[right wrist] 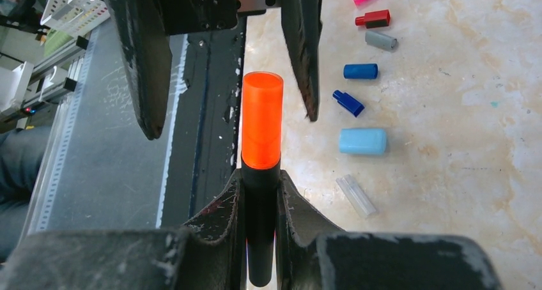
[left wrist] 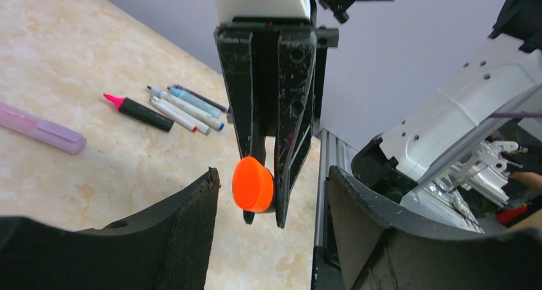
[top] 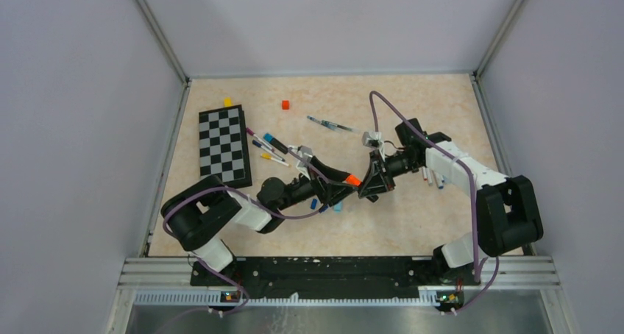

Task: Open the pen caps
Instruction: Open the pen cap from the pen.

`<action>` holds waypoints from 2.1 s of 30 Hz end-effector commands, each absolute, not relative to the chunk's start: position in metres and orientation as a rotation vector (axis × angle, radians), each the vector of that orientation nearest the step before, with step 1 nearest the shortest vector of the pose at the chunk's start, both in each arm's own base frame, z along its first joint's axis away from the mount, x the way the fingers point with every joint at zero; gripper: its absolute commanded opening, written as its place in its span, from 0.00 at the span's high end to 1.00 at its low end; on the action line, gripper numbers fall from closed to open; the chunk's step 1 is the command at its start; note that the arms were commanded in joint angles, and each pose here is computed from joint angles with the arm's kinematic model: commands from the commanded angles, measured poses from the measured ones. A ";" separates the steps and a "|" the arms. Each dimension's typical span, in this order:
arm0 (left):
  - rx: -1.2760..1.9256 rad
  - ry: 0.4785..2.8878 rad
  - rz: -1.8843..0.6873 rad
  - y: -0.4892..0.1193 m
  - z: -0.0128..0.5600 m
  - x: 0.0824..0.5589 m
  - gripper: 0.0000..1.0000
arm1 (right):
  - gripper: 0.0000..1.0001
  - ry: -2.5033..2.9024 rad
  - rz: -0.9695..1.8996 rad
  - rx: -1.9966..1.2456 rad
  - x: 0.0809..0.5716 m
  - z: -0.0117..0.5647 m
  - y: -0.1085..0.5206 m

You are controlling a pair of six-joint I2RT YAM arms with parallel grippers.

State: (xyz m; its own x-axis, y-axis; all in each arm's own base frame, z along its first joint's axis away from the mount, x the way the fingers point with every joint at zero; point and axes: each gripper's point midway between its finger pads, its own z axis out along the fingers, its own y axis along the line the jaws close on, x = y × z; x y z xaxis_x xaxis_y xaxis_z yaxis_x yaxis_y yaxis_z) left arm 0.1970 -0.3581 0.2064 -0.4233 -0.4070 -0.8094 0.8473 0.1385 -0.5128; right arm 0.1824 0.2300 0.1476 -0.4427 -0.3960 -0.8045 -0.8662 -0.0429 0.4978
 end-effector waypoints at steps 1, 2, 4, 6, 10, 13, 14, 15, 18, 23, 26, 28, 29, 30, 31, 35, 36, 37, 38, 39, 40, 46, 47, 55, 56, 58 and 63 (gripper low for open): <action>0.510 1.256 -1.581 -0.365 0.228 0.186 0.37 | 1.00 1.701 1.478 -1.351 0.187 0.170 0.237; 0.511 1.256 -1.585 -0.366 0.227 0.185 0.39 | 1.00 1.702 1.479 -1.348 0.188 0.170 0.237; 0.513 1.249 -1.592 -0.367 0.228 0.184 0.43 | 1.00 1.701 1.482 -1.346 0.188 0.170 0.237; 0.512 1.245 -1.594 -0.368 0.229 0.185 0.49 | 1.00 1.702 1.484 -1.346 0.187 0.170 0.238; 0.504 1.237 -1.589 -0.368 0.231 0.186 0.56 | 1.00 1.704 1.483 -1.344 0.188 0.169 0.237; 0.482 1.231 -1.581 -0.366 0.234 0.189 0.56 | 1.00 1.707 1.492 -1.342 0.187 0.168 0.238; 0.474 1.228 -1.579 -0.366 0.236 0.190 0.55 | 1.00 1.711 1.492 -1.341 0.187 0.167 0.237; 0.468 1.228 -1.578 -0.366 0.236 0.191 0.55 | 1.00 1.708 1.493 -1.342 0.186 0.167 0.238; 0.457 1.219 -1.579 -0.367 0.239 0.193 0.54 | 1.00 1.709 1.498 -1.339 0.186 0.167 0.237; 0.444 1.209 -1.598 -0.369 0.241 0.195 0.53 | 1.00 1.708 1.500 -1.340 0.186 0.167 0.237; 0.442 1.206 -1.608 -0.371 0.241 0.195 0.54 | 1.00 1.704 1.499 -1.340 0.186 0.168 0.238; 0.443 1.204 -1.612 -0.371 0.241 0.194 0.57 | 1.00 1.705 1.498 -1.341 0.186 0.168 0.238; 0.446 1.202 -1.614 -0.371 0.242 0.194 0.61 | 1.00 1.705 1.498 -1.342 0.186 0.168 0.238; 0.450 1.202 -1.614 -0.371 0.241 0.194 0.65 | 1.00 1.705 1.498 -1.341 0.186 0.168 0.238; 0.453 1.198 -1.614 -0.371 0.241 0.193 0.71 | 1.00 1.706 1.498 -1.340 0.186 0.168 0.238; 0.426 1.163 -1.584 -0.363 0.249 0.197 1.00 | 1.00 1.710 1.500 -1.341 0.186 0.167 0.237; 0.399 1.143 -1.568 -0.358 0.256 0.203 1.00 | 1.00 1.716 1.504 -1.339 0.185 0.165 0.237; 0.382 1.116 -1.555 -0.352 0.264 0.209 1.00 | 1.00 1.720 1.509 -1.338 0.185 0.163 0.237; 0.362 1.086 -1.543 -0.346 0.275 0.216 1.00 | 1.00 1.725 1.512 -1.339 0.184 0.162 0.237; 0.337 1.054 -1.526 -0.337 0.287 0.225 1.00 | 1.00 1.732 1.518 -1.345 0.183 0.159 0.238; 0.314 1.014 -1.512 -0.329 0.302 0.233 1.00 | 1.00 1.741 1.525 -1.349 0.182 0.157 0.238; 0.189 0.805 -1.406 -0.271 0.383 0.265 1.00 | 1.00 1.767 1.528 -1.367 0.181 0.150 0.239; 0.181 0.777 -1.383 -0.262 0.395 0.266 1.00 | 1.00 1.769 1.529 -1.367 0.181 0.149 0.239; 0.036 0.676 -1.273 -0.216 0.433 0.257 1.00 | 1.00 1.781 1.533 -1.390 0.177 0.145 0.242; 0.008 0.660 -1.262 -0.209 0.436 0.257 1.00 | 1.00 1.784 1.534 -1.393 0.177 0.144 0.243; -0.022 0.639 -1.246 -0.201 0.441 0.255 1.00 | 1.00 1.789 1.535 -1.397 0.176 0.143 0.243; -0.064 0.595 -1.213 -0.186 0.451 0.250 1.00 | 1.00 1.803 1.542 -1.392 0.177 0.140 0.244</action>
